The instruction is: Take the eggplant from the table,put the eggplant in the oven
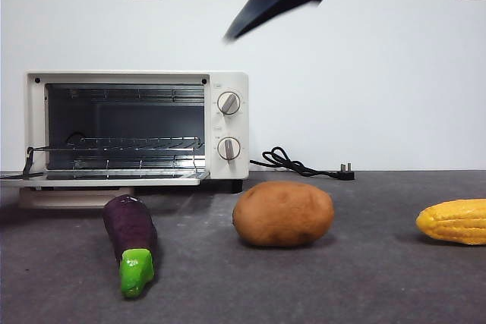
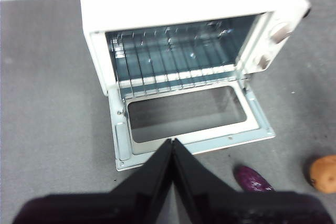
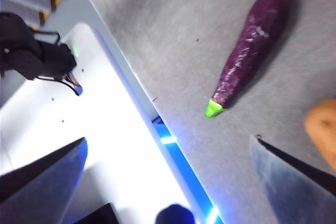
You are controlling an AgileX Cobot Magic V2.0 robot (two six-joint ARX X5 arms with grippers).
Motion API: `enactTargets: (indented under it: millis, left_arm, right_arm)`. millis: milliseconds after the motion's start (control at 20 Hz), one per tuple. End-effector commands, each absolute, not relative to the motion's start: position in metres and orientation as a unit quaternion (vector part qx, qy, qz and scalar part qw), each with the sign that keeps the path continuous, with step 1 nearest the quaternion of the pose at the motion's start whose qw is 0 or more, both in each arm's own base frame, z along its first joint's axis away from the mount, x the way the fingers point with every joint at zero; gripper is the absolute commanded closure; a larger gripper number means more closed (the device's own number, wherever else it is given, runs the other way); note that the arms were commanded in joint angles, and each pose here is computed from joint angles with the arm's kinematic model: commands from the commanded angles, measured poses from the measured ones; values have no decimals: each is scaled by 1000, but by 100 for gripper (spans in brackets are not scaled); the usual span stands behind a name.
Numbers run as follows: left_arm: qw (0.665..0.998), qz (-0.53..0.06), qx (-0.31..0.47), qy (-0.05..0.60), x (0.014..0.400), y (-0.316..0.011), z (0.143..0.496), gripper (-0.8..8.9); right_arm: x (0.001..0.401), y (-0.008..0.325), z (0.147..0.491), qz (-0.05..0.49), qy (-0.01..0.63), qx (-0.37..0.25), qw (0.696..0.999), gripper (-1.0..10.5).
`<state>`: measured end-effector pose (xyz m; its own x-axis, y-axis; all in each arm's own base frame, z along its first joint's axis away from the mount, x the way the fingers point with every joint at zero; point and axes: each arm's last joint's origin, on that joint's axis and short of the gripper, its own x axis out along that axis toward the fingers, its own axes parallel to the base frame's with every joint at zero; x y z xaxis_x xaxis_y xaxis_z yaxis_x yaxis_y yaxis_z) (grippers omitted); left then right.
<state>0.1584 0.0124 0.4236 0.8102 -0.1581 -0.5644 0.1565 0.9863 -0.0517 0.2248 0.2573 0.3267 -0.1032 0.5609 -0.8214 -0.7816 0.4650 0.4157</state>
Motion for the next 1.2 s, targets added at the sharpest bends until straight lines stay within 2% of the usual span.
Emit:
enactTargets:
  millis: [50,400,750,1000,1200]
  left_arm:
    - [951,-90,7,295,148,10,425,819]
    - [950,-93,6,299,137,8,426,819]
    - [946,-116,2,302,135,5,425,819]
    - [945,-124,5,304,135,2,425,819]
    - [944,-130,7,303,135,0,425,819]
  right_arm:
    - [226,279,305,515,555,-116,643,321]
    - [222,316,263,493,570,-169,635,321]
    - [220,337,228,424,593,-211,652,321]
    - [222,344,214,396,608,-194,660,322]
    - [225,346,209,365,607,-185,681,331]
